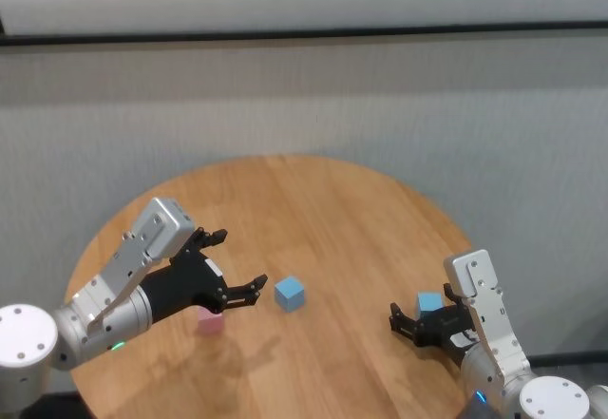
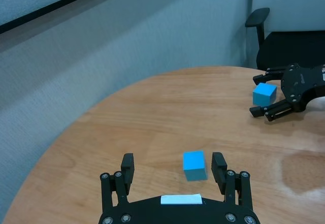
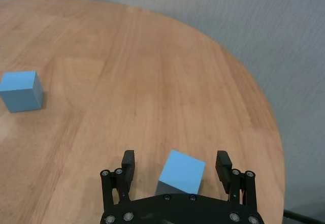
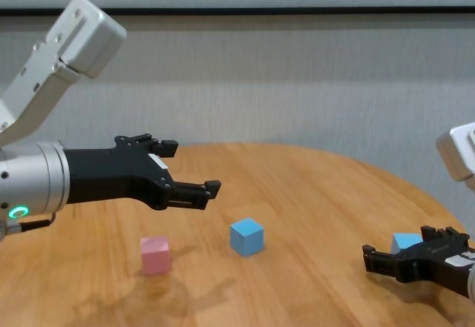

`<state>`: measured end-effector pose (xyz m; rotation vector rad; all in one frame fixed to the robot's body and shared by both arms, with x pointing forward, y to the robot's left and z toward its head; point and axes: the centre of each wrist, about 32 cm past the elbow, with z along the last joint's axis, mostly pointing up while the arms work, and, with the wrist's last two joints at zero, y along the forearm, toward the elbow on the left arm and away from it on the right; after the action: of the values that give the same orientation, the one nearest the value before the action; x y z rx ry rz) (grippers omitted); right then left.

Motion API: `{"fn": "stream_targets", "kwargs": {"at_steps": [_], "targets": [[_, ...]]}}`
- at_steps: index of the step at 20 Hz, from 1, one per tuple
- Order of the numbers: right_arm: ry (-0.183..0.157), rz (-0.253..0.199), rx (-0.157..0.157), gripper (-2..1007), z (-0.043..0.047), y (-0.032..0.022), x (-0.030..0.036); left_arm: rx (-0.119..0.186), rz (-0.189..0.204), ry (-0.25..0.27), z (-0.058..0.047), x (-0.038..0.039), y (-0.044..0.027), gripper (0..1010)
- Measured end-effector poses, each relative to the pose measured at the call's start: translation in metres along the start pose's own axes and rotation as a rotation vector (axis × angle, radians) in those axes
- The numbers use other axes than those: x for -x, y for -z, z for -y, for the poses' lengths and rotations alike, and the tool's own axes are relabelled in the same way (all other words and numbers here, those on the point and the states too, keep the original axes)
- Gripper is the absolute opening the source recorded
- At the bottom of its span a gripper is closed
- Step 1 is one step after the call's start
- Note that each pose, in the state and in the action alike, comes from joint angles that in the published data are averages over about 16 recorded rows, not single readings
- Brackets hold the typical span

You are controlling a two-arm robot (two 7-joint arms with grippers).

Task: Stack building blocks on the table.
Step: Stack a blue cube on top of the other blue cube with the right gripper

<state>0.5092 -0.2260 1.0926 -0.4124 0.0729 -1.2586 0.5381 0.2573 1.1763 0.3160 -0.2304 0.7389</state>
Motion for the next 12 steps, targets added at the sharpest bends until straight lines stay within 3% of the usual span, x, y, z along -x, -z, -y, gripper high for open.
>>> {"fn": "stream_targets", "kwargs": {"at_steps": [6,12], "targets": [[0.002,0.001,0.002,952,-0.0001,0.0005,0.0003,0.000,0.000,0.000,0.0000,0.0000,0.0000,1002],[0.009,-0.002,0.003,835,0.0004,0.0009,0.0006,0.000,0.000,0.000,0.0000,0.0000,0.0000,1002]]}}
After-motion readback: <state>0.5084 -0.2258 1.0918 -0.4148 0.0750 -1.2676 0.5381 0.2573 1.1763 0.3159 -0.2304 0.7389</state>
